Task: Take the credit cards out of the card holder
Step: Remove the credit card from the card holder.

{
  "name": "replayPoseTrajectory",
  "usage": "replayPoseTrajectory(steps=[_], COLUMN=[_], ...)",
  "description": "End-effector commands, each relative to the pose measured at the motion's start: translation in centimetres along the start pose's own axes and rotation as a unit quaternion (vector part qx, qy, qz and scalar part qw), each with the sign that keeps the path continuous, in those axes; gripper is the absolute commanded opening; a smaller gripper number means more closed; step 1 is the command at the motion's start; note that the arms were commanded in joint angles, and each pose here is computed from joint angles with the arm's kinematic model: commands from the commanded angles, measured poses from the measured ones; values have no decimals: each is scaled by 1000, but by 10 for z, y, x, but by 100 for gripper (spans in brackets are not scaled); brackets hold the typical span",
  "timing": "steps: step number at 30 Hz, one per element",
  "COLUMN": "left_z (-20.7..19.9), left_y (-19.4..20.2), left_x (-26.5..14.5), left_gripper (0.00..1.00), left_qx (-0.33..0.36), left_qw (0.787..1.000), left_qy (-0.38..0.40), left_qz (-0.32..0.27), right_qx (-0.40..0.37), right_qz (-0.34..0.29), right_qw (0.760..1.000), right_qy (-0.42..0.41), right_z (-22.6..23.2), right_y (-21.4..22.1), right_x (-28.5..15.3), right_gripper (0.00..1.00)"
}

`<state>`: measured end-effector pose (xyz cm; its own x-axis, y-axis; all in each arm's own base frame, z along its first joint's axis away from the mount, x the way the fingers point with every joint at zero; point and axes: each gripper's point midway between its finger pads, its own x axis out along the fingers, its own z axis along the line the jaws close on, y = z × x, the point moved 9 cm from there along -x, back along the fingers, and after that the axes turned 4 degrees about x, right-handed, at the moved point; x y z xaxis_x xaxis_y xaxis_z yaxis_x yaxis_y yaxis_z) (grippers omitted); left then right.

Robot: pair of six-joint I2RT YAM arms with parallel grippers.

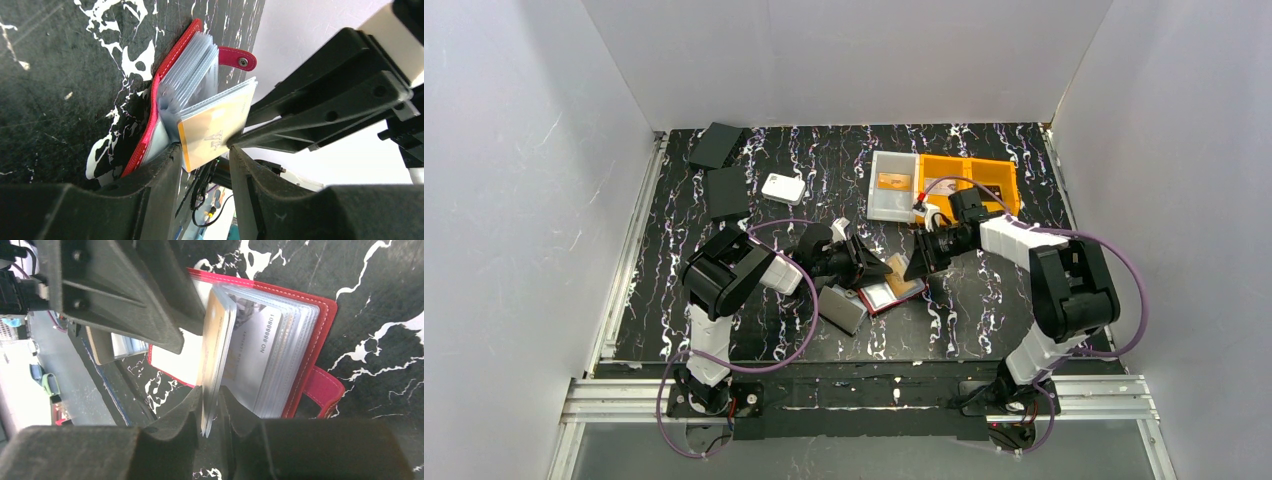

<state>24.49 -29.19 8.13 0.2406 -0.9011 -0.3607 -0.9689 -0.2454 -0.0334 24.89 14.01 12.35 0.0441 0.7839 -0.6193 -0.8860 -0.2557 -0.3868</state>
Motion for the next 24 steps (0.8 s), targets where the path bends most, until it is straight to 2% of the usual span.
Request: replayPoseTrajectory(steps=[1,3,5,9,17,24], left_z=[-13,-13,-12,-11,-9,-9], left_y=[-1,0,0,0,0,1], left_x=[-2,-2,-2,-2,-1,-1], left_gripper=[39,40,40,40,41,41], left_qx=[21,23,22,18,16,16], left_qw=[1000,999,999,999,999,999], left_qy=[22,26,28,31,31,31], left_qz=[3,2,1,1,4,3], right_qx=[25,24,16,-8,-29,1], right_qz=[15,11,5,-26,-52,-19], right_qw=[999,1000,1000,999,996,999], right_qy=[-17,-16,-1,35,59,33], right_z=[-4,-4,-5,-5,1,-8], right_y=[3,2,0,-6,-7,1], right_x=[8,7,4,-12,-26,-13], right_gripper=[23,22,27,46,46,45])
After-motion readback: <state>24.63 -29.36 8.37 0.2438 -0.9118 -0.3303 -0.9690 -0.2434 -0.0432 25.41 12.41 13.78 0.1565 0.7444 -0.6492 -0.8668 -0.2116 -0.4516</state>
